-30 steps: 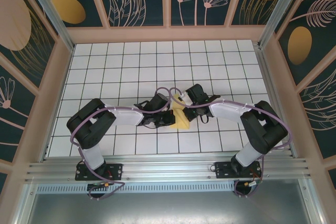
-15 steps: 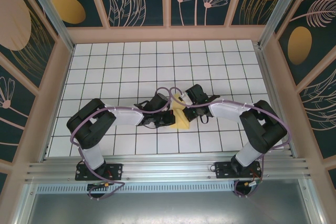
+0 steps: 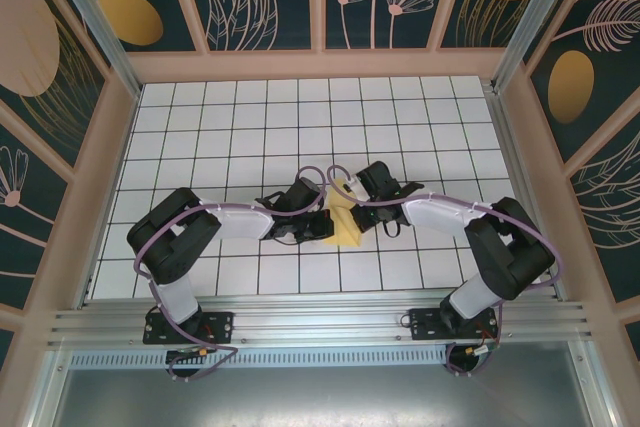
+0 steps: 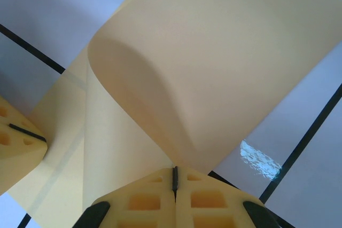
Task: Fold a paper plane with a square sheet of paper (pick it up from the middle)
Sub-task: Fold the triangle a second time at the center of the table.
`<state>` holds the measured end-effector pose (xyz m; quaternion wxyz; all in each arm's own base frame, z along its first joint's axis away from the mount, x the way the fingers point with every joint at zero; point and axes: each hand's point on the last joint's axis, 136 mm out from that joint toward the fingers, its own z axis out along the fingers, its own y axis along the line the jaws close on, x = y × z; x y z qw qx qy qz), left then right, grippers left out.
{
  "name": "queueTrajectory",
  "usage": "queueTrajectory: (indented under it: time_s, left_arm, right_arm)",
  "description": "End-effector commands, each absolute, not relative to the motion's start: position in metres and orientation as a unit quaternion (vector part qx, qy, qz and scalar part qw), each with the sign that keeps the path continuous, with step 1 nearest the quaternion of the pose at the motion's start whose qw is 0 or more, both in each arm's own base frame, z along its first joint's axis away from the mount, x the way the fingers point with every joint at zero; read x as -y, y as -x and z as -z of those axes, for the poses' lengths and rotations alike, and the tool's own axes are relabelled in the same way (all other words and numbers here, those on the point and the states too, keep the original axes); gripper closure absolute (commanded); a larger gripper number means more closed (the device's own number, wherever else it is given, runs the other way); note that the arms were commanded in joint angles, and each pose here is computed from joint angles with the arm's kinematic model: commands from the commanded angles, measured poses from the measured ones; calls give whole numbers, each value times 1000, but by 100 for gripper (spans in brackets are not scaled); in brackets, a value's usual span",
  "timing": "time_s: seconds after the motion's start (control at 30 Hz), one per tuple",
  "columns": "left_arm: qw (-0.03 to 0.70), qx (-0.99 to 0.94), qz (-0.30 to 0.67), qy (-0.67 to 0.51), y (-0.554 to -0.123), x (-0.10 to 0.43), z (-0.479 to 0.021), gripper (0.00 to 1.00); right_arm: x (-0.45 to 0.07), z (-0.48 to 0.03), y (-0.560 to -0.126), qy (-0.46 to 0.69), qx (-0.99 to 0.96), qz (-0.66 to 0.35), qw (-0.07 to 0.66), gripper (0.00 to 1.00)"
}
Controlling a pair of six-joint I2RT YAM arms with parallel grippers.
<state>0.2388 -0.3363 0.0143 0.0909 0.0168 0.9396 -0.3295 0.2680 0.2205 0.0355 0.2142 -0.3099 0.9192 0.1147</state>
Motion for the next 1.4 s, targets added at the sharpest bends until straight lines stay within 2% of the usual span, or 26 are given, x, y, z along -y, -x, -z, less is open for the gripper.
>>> queueTrajectory:
  time_s: [0.0, 0.93, 1.37]
  left_arm:
    - [73, -954, 289, -18, -231, 325, 7, 100]
    - [73, -954, 289, -20, -232, 325, 6, 100]
    - [74, -954, 289, -21, -233, 326, 5, 100]
  right_arm:
    - [-221, -35, -269, 318, -916, -109, 220, 94]
    - [-217, -20, -276, 333, -914, -84, 217, 93]
    - [-226, -35, -274, 337, -903, -121, 236, 93]
